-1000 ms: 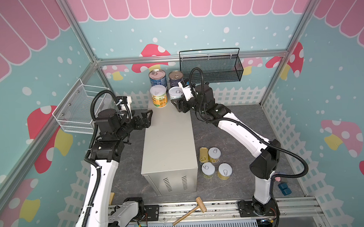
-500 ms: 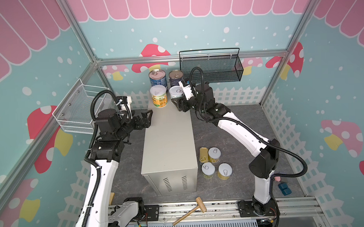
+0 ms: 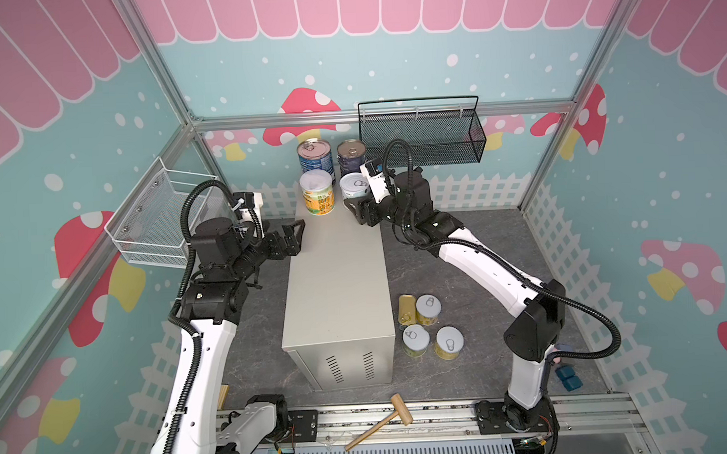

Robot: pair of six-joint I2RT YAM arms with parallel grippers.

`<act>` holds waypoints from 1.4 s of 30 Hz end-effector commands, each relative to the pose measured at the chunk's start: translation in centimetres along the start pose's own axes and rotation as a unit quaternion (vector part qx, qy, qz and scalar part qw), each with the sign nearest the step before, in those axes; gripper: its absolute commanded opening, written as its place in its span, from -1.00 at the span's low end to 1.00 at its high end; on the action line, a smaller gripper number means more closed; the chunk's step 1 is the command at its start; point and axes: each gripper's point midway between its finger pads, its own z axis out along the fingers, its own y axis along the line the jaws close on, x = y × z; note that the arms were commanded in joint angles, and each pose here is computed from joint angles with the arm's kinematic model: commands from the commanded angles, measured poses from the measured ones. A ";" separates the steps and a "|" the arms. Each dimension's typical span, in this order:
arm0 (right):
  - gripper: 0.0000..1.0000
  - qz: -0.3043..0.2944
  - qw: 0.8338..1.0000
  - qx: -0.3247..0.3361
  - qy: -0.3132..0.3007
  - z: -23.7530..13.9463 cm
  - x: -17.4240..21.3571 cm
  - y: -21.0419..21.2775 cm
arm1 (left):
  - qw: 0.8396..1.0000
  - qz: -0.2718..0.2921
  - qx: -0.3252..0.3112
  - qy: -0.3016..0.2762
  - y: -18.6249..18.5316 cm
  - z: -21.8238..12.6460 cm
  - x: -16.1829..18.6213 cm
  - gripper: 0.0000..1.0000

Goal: Place and organize the canned foods onto the counter
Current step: 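Push the white-lidded can with the right gripper toward the blue and tomato cans, then open the right gripper and draw it back from the white-lidded can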

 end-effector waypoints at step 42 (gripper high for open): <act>0.98 0.013 0.999 0.045 0.012 -7.4 0.6 -3.5 | 1.000 0.004 0.013 -0.004 -0.7 -0.3 -0.1 0.99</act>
